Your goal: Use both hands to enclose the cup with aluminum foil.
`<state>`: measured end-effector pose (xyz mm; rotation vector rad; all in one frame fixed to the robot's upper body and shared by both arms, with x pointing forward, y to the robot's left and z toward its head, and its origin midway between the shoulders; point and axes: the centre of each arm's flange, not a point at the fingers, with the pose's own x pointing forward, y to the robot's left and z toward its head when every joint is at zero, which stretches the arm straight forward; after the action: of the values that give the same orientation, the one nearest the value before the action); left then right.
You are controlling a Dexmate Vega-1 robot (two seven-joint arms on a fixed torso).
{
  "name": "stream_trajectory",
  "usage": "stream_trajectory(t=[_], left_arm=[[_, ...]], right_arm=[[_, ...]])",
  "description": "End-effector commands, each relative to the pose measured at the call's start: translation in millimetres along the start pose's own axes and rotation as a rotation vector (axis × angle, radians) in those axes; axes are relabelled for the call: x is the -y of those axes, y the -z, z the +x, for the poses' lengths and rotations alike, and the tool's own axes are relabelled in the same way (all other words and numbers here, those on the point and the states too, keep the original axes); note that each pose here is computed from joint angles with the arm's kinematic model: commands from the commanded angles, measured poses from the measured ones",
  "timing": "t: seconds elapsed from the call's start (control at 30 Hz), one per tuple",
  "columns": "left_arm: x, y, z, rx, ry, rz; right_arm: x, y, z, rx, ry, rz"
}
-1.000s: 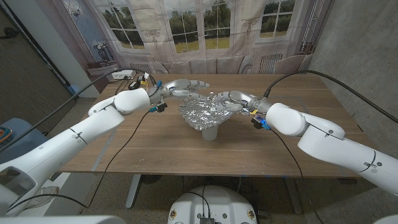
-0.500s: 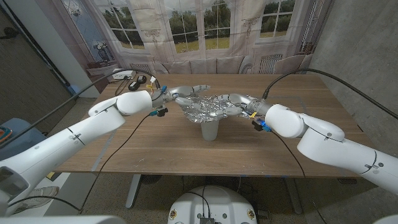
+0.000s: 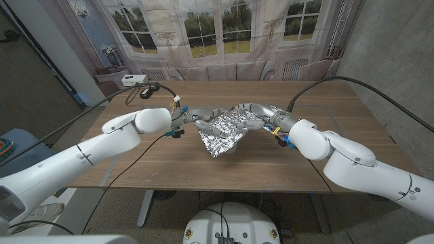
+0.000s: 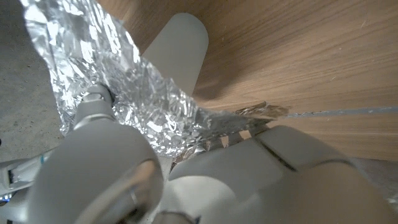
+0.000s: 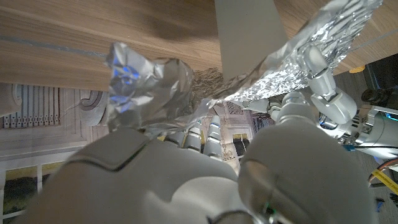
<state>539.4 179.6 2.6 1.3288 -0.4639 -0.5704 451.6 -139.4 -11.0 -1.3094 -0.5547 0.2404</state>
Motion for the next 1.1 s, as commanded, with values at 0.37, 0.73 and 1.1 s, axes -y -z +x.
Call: stream_trajectory(t=[0.37, 0.73, 1.1], left_arm=[[14.9, -0.4, -1.4, -0.034, -0.045, -0.007], [20.8, 3.0, 1.4, 0.01, -0.126, -0.064], [24.4, 4.1, 10.8, 0.012, -0.115, -0.086]], right_arm=[[-29.1, -2.8, 14.0, -0.026, -0.161, -0.066], [-36.4, 25.1, 17.7, 0.053, -0.105, 0.156], [-41.4, 47.1, 20.6, 0.146, -0.091, 0.387]])
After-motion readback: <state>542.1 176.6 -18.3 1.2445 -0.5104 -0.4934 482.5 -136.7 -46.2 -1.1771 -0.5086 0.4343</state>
